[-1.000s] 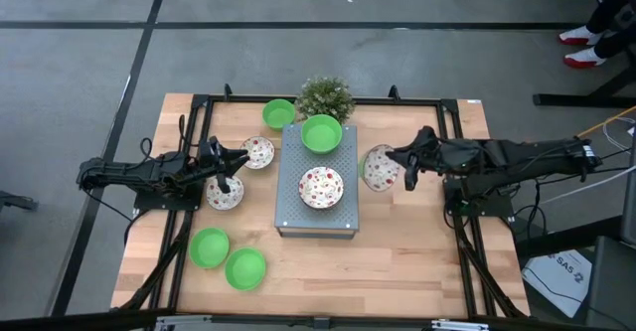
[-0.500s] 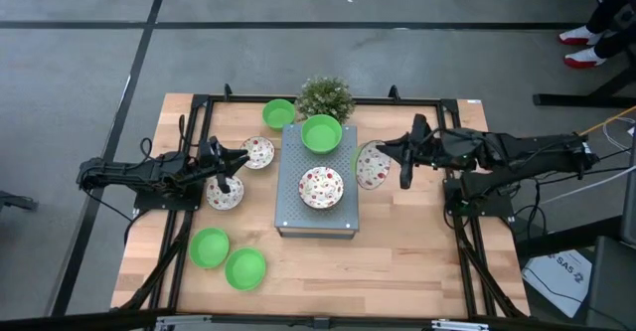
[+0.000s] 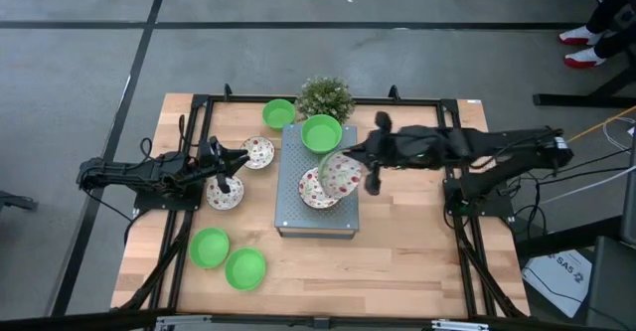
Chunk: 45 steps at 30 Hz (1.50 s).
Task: Pick & Place Mini bowls
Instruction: Stack the red patterned bowl on the red patterned bowl on the shelf
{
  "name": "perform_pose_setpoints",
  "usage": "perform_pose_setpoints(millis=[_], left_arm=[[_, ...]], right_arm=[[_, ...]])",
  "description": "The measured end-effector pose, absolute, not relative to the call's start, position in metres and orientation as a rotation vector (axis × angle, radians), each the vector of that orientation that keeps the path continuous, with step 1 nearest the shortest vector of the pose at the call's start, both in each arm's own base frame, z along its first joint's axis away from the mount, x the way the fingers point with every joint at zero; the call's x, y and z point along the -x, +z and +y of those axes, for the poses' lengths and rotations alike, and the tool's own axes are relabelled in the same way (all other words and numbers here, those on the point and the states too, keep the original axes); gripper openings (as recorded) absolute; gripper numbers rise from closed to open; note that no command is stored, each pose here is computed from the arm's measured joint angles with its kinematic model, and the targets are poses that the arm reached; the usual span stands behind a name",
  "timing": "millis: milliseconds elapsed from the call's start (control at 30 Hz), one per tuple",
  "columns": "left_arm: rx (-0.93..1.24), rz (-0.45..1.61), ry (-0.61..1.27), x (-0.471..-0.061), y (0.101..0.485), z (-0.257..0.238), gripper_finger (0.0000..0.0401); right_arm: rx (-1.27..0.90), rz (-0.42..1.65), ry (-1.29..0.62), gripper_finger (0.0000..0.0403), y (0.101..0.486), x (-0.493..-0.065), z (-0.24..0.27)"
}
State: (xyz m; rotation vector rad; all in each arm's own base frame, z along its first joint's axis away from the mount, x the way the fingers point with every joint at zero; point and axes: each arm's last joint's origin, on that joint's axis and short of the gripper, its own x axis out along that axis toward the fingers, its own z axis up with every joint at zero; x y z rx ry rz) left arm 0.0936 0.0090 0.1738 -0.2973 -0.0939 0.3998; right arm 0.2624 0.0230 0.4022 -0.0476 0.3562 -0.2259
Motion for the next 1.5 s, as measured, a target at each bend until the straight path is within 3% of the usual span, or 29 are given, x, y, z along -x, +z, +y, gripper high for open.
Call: perform_pose_setpoints(millis=[400, 767, 1000, 1267, 1500], left_arm=[[0.298, -0.094, 0.400, -0.094, 0.174, 0.009, 0.0107], [0.298, -0.094, 0.399, -0.094, 0.174, 0.009, 0.0107], [0.297, -0.094, 0.399, -0.094, 0.174, 0.009, 0.0107], [0.297, -0.094, 0.399, -0.094, 0.174, 0.009, 0.0107], [0.297, -0.094, 0.399, -0.094, 0.174, 0.009, 0.0107]], right_arm=[[0.054, 0.532, -0.068, 0.0013, 0.385, -0.320, 0.026], [0.017, 0.592, -0.156, 0.0013, 0.377, -0.323, -0.008], [-0.069, 0.661, -0.107, 0.0031, 0.361, -0.333, -0.014], [-0.067, 0.680, -0.107, 0.0023, 0.360, -0.332, -0.014], [-0.042, 0.680, -0.099, 0.0063, 0.360, -0.332, -0.014]])
